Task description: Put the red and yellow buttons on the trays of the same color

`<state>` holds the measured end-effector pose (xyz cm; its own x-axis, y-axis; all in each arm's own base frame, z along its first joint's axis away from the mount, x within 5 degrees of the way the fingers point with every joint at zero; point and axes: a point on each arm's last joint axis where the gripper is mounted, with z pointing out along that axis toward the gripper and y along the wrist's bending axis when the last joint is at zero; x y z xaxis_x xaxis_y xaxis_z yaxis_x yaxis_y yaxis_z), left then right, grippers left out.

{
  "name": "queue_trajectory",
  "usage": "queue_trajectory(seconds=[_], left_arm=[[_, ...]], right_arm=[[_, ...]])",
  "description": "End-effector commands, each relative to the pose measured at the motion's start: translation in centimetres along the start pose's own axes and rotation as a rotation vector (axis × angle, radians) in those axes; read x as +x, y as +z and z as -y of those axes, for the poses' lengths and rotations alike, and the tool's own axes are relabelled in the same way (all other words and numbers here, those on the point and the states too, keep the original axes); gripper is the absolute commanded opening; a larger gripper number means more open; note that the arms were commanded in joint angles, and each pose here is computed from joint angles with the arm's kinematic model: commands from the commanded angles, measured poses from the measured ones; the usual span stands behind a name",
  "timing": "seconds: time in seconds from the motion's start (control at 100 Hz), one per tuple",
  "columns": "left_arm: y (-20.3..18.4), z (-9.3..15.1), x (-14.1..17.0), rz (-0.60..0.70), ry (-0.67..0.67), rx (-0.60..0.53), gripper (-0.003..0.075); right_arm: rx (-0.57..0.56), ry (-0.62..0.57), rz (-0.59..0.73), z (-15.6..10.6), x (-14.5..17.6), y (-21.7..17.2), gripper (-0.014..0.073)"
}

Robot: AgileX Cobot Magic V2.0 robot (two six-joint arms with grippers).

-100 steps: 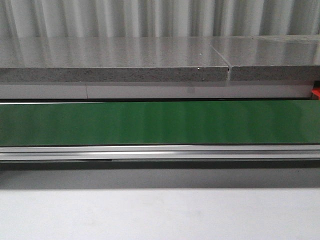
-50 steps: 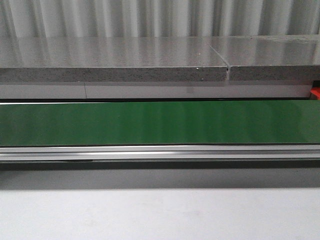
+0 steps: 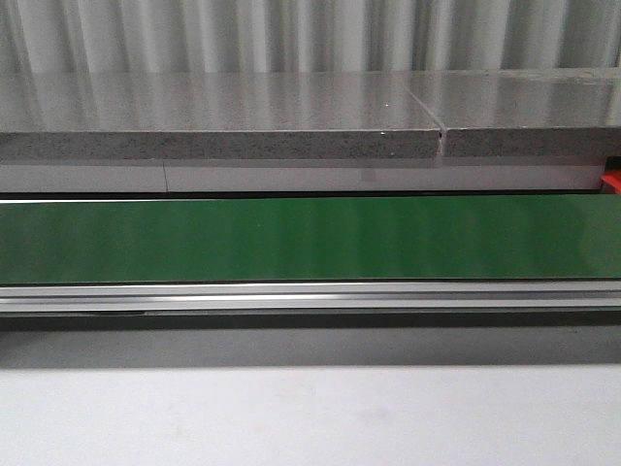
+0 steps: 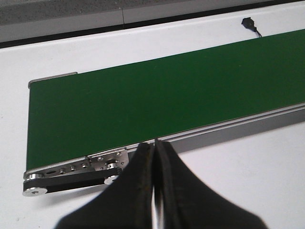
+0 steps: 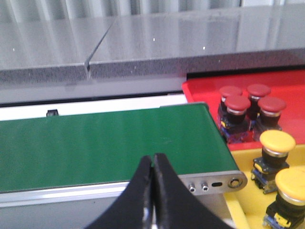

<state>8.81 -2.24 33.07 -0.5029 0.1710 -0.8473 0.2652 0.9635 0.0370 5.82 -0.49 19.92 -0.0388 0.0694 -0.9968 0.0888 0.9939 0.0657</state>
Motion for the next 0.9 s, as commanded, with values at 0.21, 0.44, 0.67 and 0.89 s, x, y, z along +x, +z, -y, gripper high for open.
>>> queue_trajectory(seconds=[0.21, 0.44, 0.67, 0.89], left_arm=[[-0.48, 0.07, -1.41, 0.104, -0.014, 0.011, -0.0021], [-0.48, 0.07, -1.41, 0.104, -0.014, 0.011, -0.0021], [-0.48, 0.07, -1.41, 0.104, -0.014, 0.011, -0.0021], [-0.48, 0.07, -1.41, 0.104, -0.014, 0.011, -0.0021]], right_arm=[[-0.004, 0.029, 0.141, -0.02, -1.06, -0.40, -0.0069], [-0.004, 0.029, 0.141, -0.02, -1.06, -0.40, -0.0069], [-0.004, 0.029, 0.141, -0.02, -1.06, -0.40, -0.0069], [-0.004, 0.029, 0.141, -0.02, -1.06, -0.40, -0.0069]])
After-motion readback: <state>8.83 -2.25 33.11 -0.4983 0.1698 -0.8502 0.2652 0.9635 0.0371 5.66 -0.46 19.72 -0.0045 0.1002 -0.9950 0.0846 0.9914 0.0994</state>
